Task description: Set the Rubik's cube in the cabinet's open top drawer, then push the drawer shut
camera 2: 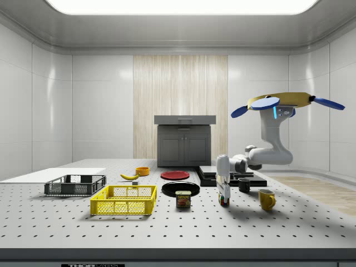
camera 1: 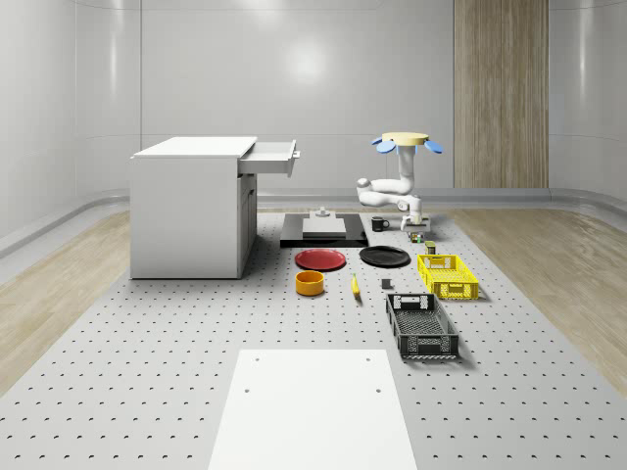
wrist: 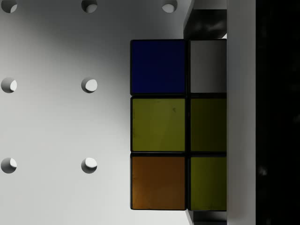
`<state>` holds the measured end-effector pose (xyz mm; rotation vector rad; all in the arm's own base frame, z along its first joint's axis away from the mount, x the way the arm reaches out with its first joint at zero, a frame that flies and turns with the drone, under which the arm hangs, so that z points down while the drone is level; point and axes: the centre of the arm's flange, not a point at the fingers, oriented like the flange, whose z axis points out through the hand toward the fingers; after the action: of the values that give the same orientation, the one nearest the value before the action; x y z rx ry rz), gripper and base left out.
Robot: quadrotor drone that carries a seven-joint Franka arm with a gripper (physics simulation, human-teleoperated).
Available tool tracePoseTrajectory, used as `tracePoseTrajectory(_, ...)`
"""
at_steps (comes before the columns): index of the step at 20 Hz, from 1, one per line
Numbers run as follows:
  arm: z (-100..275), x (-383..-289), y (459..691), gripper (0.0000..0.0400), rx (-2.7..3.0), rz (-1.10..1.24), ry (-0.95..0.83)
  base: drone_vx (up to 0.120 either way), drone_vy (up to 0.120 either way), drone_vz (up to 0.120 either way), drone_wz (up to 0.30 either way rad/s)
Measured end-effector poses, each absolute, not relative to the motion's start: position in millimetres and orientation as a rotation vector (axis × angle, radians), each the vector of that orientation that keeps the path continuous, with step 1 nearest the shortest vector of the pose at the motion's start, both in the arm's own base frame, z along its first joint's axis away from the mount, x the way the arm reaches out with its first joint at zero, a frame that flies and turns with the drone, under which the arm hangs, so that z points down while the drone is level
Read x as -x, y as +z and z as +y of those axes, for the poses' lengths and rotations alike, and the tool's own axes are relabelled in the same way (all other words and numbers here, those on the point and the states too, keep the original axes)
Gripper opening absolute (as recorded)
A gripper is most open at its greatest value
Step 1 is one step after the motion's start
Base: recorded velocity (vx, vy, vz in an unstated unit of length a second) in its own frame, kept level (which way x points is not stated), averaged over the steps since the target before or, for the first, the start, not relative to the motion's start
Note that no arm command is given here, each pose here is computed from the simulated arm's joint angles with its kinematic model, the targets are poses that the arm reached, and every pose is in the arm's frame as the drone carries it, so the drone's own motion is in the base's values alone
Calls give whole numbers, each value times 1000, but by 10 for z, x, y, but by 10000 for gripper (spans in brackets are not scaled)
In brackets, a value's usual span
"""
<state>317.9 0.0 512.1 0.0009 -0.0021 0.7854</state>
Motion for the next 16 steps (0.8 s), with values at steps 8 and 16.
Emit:
tracePoseTrajectory(8,0,-3203,5174,350,-1,-2,785,0,0,0,0)
tracePoseTrajectory(16,0,-3207,5117,328,-1,-2,785,0,0,0,0)
